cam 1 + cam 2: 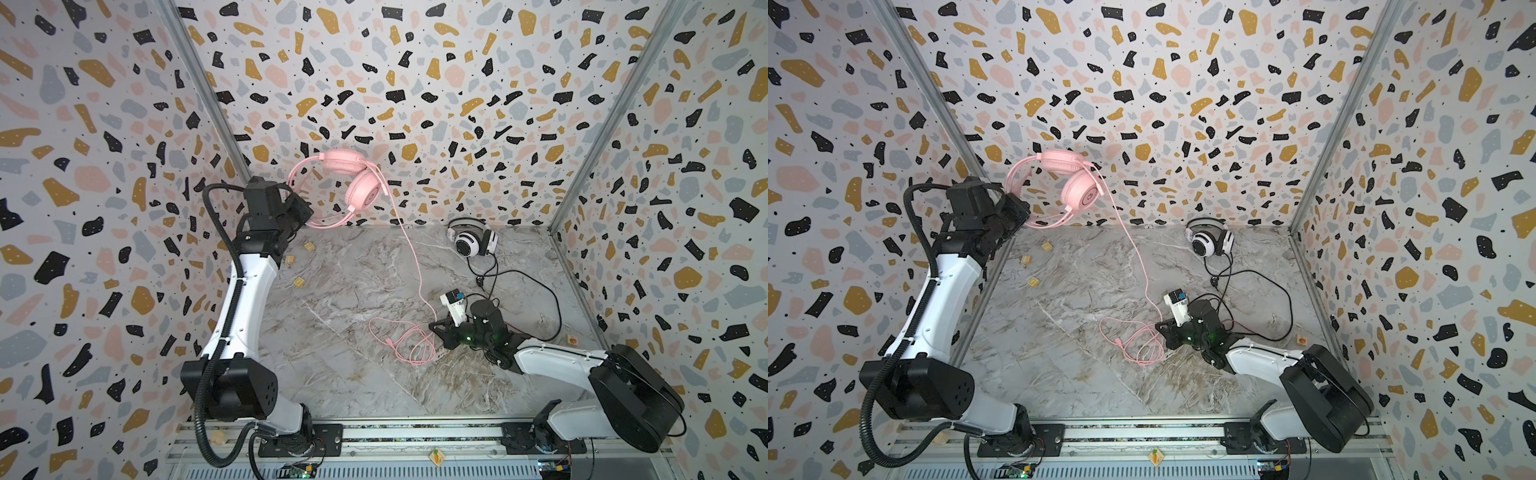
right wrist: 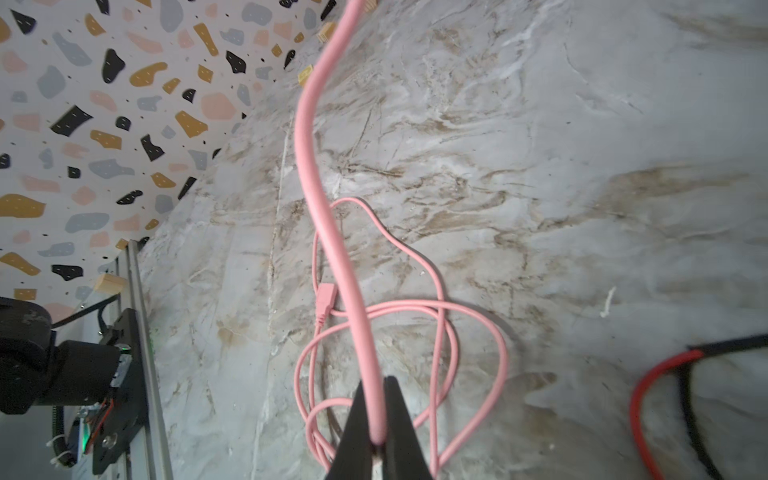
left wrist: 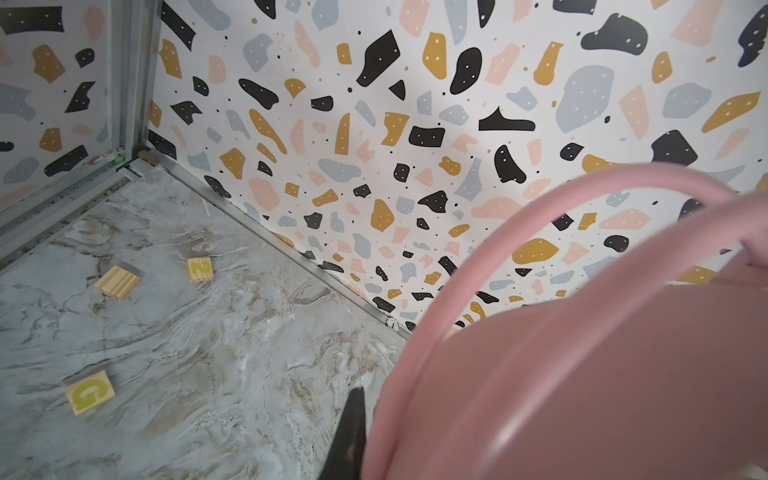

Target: Wrap the headphones

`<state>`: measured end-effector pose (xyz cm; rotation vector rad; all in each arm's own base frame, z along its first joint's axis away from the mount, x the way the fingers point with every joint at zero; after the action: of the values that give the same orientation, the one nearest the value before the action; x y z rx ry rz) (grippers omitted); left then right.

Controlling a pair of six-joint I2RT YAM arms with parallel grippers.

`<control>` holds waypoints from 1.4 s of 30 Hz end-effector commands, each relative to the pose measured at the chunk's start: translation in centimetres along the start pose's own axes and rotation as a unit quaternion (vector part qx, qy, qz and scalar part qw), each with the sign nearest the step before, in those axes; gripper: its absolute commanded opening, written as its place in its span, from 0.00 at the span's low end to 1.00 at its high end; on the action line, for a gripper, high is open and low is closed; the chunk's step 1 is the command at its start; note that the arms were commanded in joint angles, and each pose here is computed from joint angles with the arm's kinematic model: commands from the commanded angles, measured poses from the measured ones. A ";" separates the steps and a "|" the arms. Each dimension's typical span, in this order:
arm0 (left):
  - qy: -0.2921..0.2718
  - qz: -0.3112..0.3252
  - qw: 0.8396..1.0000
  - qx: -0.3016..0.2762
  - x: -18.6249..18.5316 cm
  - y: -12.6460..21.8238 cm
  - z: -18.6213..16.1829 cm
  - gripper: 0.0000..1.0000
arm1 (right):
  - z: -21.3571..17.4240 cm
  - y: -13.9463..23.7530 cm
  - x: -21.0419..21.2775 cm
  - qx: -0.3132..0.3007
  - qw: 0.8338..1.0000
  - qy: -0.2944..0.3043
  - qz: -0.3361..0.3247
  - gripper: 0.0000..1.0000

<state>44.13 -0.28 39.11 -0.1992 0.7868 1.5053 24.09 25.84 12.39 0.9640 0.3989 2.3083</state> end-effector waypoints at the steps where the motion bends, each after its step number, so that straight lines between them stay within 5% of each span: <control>1: 0.012 -0.072 0.993 -0.098 -4.0 3.6 4.7 0.00 | 2.0 0.7 0.8 0.006 0.998 0.050 -0.042 0.03; 16: -0.068 0.038 0.991 -0.109 -0.6 6.8 -2.0 0.00 | 8.4 5.1 9.9 0.078 0.972 0.188 -0.119 0.04; 25: -0.149 0.068 0.985 -0.044 -1.5 3.9 -8.2 0.00 | 8.5 5.9 13.8 0.147 0.953 0.237 -0.120 0.04; 32: -0.223 0.020 0.973 0.047 -2.5 2.7 -13.6 0.00 | 13.0 7.0 14.5 0.110 0.943 0.267 -0.167 0.04; 42: -0.266 -0.011 0.960 0.084 -1.9 5.1 -15.4 0.00 | 17.1 9.9 12.2 0.072 0.946 0.236 -0.209 0.05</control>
<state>34.55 -9.20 26.88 0.4503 0.5411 1.4409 25.45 28.67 34.79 0.3315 0.8815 2.1550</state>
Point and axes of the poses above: each gripper's point midway between its finger pads, its own y axis back along the fingers, its own x axis along the line the jaws close on, z = x × y, the point moved 3 cm from there along y, back along the fingers, and after that the axes turned 8 degrees about -y, right-handed, at the moved point
